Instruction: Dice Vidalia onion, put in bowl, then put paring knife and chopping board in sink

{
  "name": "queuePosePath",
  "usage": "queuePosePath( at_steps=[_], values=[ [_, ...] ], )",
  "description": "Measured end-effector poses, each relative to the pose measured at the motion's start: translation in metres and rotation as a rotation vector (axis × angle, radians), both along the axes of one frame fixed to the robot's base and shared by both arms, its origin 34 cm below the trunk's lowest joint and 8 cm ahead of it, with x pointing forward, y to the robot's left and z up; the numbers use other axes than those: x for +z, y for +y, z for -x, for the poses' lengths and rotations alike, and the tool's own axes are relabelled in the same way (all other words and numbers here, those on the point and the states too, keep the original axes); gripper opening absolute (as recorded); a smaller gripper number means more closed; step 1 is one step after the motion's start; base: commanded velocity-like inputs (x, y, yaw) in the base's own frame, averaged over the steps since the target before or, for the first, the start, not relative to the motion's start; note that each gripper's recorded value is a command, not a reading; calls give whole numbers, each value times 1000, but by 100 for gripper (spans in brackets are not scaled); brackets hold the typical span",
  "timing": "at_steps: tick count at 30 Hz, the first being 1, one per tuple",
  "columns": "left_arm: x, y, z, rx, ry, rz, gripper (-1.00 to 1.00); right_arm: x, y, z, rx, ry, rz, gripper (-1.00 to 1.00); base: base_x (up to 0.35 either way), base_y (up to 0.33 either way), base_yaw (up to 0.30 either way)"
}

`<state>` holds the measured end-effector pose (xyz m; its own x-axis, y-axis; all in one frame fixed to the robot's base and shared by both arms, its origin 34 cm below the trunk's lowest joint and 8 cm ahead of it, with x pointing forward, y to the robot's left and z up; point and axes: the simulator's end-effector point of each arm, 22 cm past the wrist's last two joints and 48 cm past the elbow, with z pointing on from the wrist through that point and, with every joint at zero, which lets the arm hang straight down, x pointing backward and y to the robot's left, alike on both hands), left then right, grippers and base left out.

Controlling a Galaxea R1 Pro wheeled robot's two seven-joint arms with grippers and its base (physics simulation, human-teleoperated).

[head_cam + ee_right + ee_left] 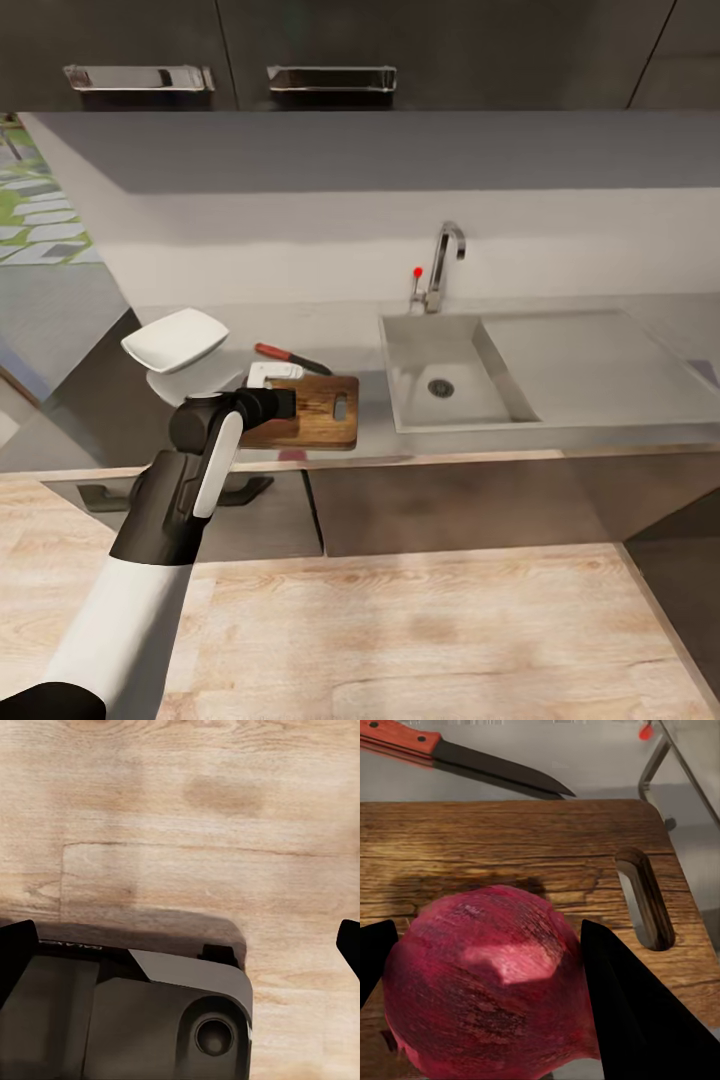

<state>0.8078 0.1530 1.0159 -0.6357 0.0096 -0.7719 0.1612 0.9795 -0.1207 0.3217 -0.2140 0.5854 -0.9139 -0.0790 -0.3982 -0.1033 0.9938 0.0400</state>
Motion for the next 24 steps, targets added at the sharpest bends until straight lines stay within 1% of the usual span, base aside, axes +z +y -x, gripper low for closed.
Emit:
queuePosePath(
  at_steps=[6, 16, 24],
  values=[
    [0, 0, 0, 0, 0, 0, -100, 0, 0, 0, 1, 1, 0, 100, 108, 0, 0],
    [-1, 1, 0, 0, 1, -1, -100, 0, 0, 0, 1, 2, 0, 100, 9, 0, 0],
    [-8, 0, -1, 0, 11, 0, -100, -2, 0, 4, -1, 11, 0, 100, 0, 0, 0]
  ],
)
